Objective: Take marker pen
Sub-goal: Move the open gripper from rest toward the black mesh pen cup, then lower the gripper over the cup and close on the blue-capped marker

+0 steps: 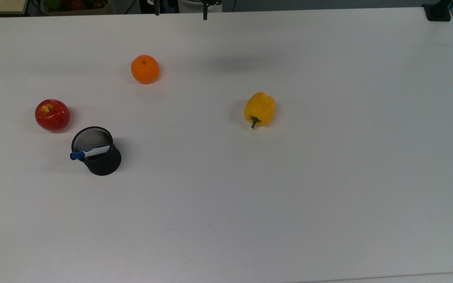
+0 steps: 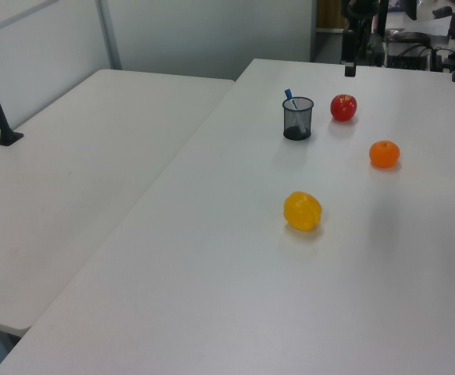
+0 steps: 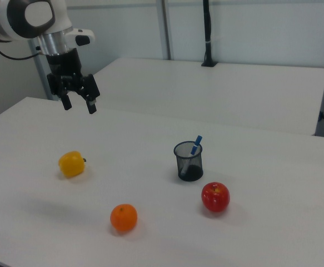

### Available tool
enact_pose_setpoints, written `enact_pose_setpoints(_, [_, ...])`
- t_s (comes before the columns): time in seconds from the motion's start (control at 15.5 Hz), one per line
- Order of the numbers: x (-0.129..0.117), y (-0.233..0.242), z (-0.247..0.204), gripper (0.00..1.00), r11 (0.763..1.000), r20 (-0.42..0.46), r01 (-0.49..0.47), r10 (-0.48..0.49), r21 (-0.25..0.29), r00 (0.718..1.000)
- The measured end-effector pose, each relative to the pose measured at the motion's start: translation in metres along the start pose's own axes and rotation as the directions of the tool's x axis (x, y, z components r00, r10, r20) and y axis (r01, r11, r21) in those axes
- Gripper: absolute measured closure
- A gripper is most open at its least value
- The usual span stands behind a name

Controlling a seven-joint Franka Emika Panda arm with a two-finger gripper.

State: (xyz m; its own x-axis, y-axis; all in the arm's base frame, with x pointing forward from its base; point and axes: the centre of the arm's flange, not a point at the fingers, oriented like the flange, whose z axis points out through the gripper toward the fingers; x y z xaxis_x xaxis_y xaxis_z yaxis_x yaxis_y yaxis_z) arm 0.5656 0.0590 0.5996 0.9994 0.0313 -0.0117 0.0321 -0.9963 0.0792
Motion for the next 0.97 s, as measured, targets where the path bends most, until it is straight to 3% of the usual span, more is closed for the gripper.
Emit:
enact_pose_setpoints(0.26, [0.001,0.009,0.001,0.0,1.0,0.002,0.01,-0.01,0.0,1.0])
enact_pose_setpoints(0.58, [0.004,0.066,0.007,0.0,0.999,-0.002,-0.036,0.036,0.001,0.999])
enact_pose_setpoints(0.97, [0.037,0.127,0.029,0.0,0.993,-0.144,-0.118,0.116,-0.007,0.983])
